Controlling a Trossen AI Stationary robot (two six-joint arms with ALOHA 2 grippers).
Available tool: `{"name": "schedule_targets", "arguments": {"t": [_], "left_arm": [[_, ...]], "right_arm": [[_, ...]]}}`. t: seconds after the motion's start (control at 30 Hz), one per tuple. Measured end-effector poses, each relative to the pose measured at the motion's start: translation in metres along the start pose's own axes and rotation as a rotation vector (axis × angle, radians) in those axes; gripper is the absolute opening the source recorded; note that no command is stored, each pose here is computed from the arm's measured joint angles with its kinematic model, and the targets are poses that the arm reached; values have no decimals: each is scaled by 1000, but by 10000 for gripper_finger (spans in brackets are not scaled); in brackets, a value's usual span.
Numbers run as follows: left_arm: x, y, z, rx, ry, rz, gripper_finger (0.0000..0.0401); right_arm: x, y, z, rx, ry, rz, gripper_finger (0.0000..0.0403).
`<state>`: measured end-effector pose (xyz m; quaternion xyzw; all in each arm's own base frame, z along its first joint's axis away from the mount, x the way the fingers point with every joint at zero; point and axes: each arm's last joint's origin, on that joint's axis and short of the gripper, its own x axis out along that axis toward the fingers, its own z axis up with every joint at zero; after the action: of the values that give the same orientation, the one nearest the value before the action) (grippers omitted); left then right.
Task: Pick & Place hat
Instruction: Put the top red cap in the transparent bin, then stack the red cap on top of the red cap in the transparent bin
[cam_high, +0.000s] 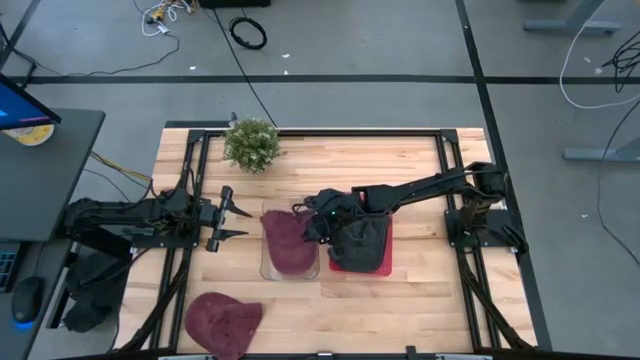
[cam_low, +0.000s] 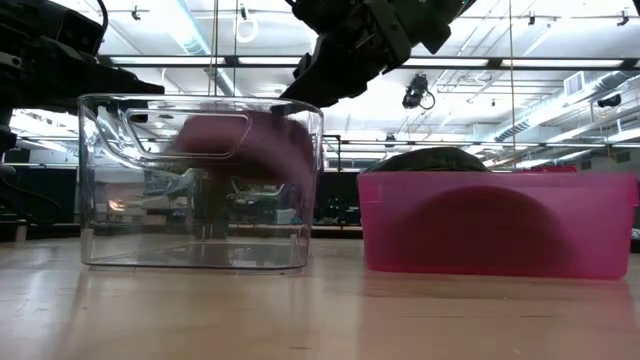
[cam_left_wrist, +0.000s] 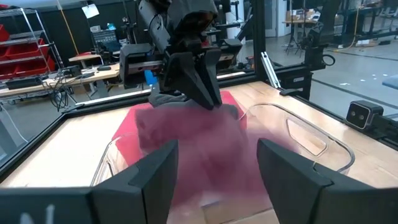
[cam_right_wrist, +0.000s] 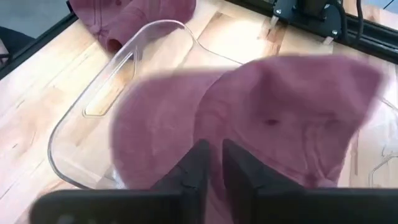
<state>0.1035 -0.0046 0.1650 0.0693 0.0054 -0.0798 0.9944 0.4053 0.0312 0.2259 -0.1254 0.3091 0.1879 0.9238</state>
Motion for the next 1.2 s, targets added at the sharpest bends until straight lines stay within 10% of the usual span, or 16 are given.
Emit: {"name": "schedule_targets", "arguments": {"t": [0.57, 1.2], "left_arm": [[0, 0, 0, 0, 0, 0, 222], [0, 0, 0, 1, -3, 0, 222]], "right_arm": [[-13, -2, 3, 31, 47, -118, 197], [-37, 2, 1, 231, 131, -183, 205]]}}
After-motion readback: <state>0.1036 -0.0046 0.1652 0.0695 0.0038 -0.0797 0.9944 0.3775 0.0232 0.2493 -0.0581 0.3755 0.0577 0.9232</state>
